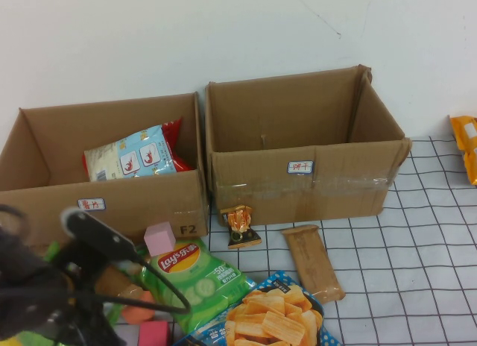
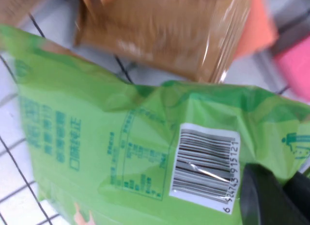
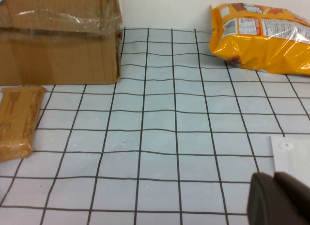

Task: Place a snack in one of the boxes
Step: Pick up the potato chip, then place the potato chip in the potato chip box

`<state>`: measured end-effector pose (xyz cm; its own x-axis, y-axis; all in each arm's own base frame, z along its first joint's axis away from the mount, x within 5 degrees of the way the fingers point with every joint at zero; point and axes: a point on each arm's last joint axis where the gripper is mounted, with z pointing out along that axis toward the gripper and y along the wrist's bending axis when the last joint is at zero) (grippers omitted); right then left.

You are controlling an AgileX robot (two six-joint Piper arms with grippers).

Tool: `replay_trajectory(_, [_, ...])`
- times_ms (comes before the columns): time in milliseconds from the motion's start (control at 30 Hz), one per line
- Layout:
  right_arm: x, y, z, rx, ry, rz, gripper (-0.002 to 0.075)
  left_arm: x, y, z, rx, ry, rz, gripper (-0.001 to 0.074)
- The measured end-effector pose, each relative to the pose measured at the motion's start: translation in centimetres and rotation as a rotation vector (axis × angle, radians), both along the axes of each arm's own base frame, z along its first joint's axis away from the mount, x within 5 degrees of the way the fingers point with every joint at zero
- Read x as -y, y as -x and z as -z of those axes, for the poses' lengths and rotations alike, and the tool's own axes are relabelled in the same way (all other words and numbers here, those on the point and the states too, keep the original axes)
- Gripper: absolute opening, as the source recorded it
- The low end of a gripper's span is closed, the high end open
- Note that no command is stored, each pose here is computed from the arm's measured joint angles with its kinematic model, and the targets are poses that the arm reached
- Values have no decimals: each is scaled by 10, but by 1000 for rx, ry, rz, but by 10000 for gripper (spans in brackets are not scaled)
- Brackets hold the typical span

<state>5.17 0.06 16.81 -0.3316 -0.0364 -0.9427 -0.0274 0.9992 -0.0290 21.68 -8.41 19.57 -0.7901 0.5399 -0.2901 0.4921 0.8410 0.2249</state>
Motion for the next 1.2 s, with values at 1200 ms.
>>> replay_trajectory(1200, [0, 0, 0, 0, 0, 0, -1, -20, -153, -111, 773, 429, -219, 6])
